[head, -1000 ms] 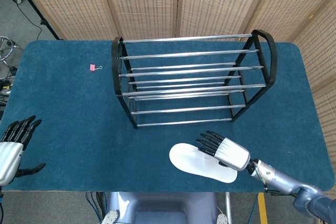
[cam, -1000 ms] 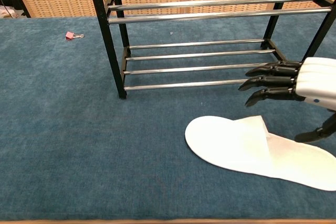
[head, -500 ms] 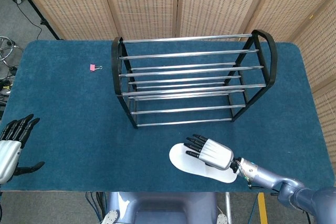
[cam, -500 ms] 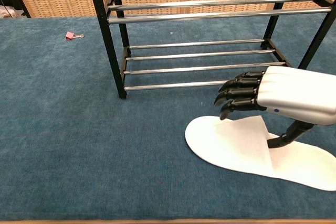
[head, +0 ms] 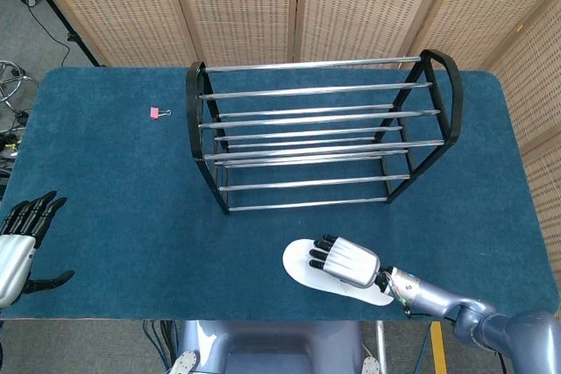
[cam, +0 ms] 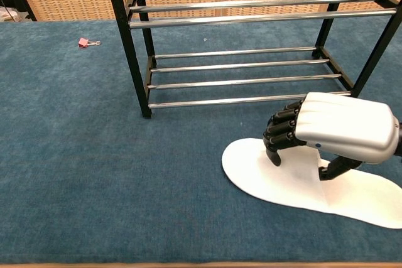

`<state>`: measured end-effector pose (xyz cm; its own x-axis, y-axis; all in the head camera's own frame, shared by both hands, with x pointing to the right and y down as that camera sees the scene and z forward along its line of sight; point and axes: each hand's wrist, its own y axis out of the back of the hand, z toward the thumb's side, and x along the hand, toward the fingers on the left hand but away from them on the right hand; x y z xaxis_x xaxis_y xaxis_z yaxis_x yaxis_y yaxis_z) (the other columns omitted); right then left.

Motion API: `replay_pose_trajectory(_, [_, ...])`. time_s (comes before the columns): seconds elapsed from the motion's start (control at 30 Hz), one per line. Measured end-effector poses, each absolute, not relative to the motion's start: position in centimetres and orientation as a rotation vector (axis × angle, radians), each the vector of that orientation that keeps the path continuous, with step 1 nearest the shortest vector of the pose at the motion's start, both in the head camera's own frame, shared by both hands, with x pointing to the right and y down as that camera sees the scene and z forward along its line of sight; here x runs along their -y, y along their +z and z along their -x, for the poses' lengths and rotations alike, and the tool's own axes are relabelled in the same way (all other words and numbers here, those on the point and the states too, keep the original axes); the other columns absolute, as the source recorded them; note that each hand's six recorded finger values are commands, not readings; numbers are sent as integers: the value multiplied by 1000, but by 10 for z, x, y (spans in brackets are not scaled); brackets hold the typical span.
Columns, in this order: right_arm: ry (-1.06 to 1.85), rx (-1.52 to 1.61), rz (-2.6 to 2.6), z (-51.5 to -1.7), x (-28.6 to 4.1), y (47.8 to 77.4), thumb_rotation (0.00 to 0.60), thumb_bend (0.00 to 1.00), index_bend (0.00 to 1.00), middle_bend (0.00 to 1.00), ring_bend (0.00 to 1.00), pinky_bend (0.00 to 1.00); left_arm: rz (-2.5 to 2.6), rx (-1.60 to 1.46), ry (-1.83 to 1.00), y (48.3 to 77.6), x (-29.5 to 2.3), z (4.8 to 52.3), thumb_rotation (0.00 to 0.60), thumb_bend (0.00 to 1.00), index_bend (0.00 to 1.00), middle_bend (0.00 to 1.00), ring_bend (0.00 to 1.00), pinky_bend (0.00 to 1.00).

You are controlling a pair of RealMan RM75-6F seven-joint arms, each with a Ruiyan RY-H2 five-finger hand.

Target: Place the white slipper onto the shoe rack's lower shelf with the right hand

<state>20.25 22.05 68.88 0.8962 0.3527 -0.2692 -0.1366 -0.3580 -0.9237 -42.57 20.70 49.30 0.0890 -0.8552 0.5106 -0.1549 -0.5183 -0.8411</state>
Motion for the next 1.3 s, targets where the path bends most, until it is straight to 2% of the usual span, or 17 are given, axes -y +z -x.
replay_pose_trajectory(0.13, [499, 181, 1885, -205, -223, 687, 600, 485, 543, 502, 419, 542, 1766, -993, -1475, 494, -208, 425, 600, 28, 0, 0, 0, 0])
replay_pose_trajectory(0.33, [499, 238, 1870, -214, -223, 682, 600, 490, 570, 527, 445, 571, 1768, -988, -1472, 494, -209, 423, 600, 28, 0, 0, 0, 0])
replay_pose_trajectory(0.83, [590, 477, 1697, -237, -179, 655, 600, 489, 594, 551, 458, 578, 1781, -981, -1454, 491, -211, 420, 600, 27, 0, 0, 0, 0])
replay_pose_trajectory(1.03, [639, 492, 1692, -235, -170, 660, 600, 489, 597, 554, 460, 581, 1786, -979, -1443, 489, -212, 419, 600, 28, 0, 0, 0, 0])
replay_pose_trajectory(1.3, [746, 527, 1672, -223, -158, 683, 600, 489, 609, 565, 473, 587, 1788, -986, -1437, 487, -213, 420, 600, 27, 0, 0, 0, 0])
